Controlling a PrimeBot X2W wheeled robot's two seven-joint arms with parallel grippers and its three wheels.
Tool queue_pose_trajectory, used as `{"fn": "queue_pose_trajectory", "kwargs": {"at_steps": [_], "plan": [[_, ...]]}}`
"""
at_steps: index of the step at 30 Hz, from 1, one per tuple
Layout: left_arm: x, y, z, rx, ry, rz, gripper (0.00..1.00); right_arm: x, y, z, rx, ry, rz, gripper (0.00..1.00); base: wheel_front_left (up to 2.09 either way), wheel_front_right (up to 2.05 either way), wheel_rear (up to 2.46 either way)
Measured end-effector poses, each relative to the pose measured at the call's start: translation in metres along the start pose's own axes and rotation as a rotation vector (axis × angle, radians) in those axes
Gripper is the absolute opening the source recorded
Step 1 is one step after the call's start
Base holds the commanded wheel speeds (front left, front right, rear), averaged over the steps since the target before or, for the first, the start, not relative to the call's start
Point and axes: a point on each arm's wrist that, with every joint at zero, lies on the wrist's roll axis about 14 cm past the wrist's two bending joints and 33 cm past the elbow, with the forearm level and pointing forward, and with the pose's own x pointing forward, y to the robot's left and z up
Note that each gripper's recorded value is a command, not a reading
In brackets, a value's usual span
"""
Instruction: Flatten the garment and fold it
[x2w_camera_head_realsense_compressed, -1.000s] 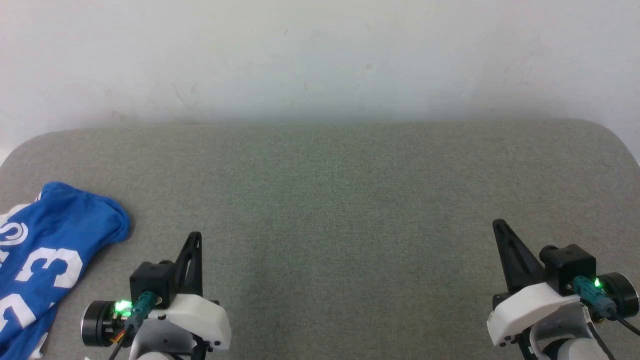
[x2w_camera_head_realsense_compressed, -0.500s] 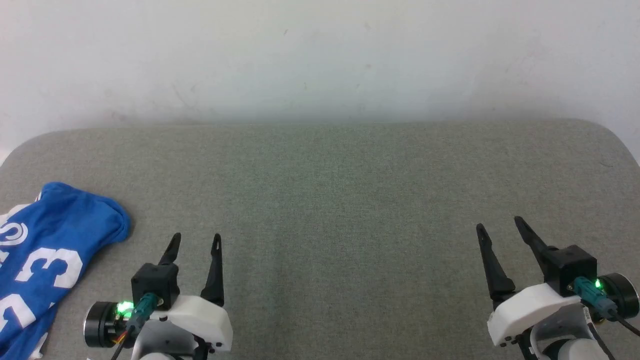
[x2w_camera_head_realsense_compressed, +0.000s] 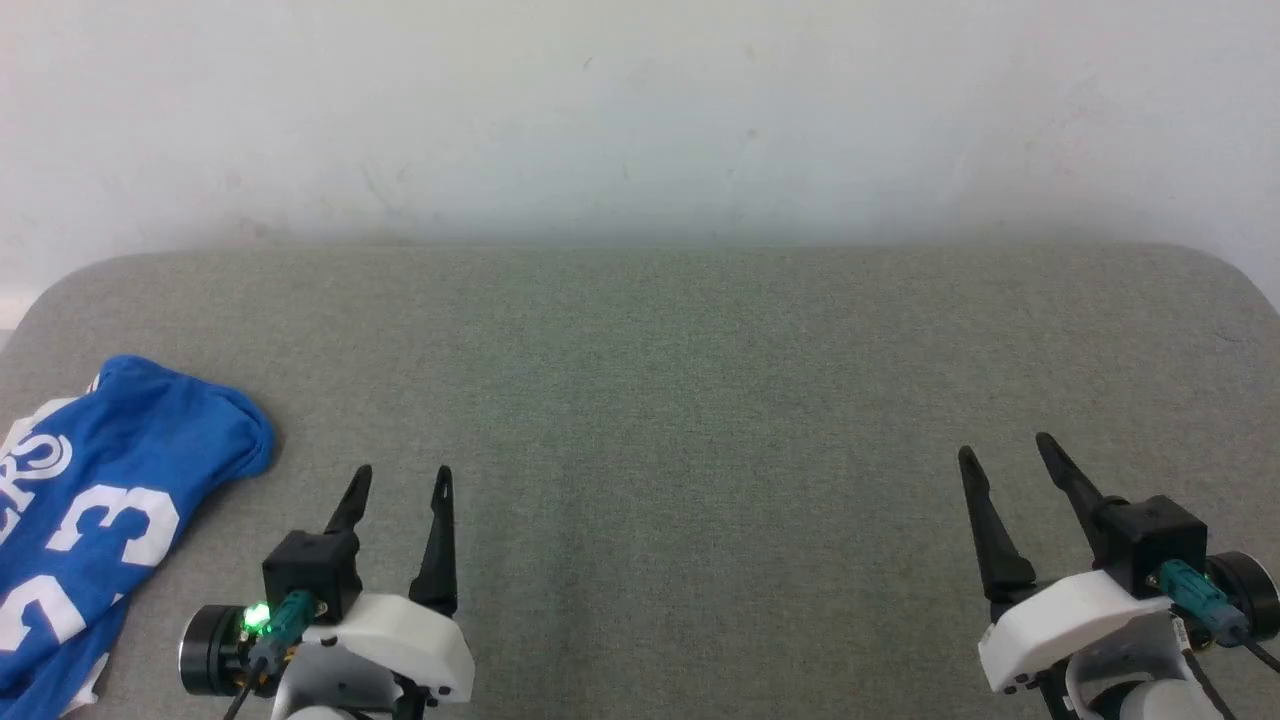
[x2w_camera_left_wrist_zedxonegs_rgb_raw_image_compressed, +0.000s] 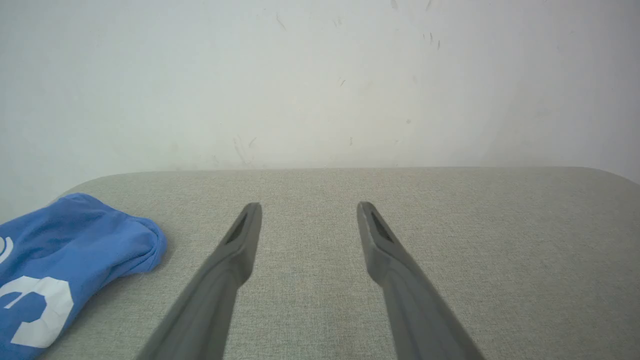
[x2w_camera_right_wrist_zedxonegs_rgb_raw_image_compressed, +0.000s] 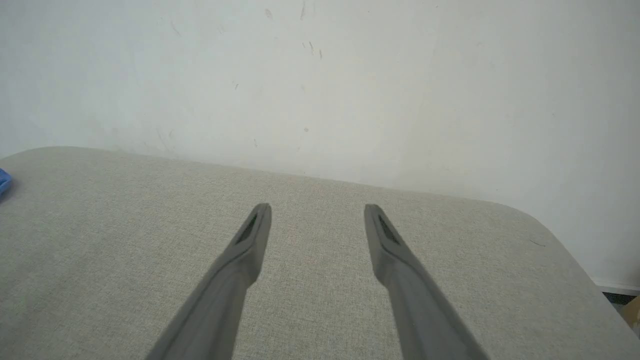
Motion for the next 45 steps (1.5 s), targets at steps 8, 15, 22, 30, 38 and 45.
{"fn": "queue_pose_trajectory", "kwargs": {"at_steps": [8,15,22,30,38,45], "plan": [[-0.005,0.008,0.001,-0.022,-0.013,0.026,1.00,0.006,0.008,0.001,0.011,-0.015,0.026,1.00,0.00,0.00,0.00],[-0.014,0.023,0.000,-0.045,-0.020,0.072,1.00,0.014,0.023,0.002,0.013,-0.022,0.073,1.00,0.00,0.00,0.00],[-0.024,0.042,0.004,-0.060,-0.041,0.136,1.00,0.024,0.043,0.002,0.015,-0.028,0.133,1.00,0.00,0.00,0.00],[-0.042,0.067,0.005,-0.083,-0.059,0.220,1.00,0.037,0.070,0.005,0.020,-0.044,0.215,1.00,0.00,0.00,0.00],[-0.058,0.085,0.006,-0.110,-0.075,0.295,1.00,0.047,0.097,0.008,0.027,-0.059,0.293,1.00,-0.22,-0.22,-0.22],[-0.067,0.094,0.005,-0.134,-0.085,0.347,1.00,0.052,0.112,0.009,0.035,-0.064,0.334,1.00,-0.20,-0.20,-0.20]]}}
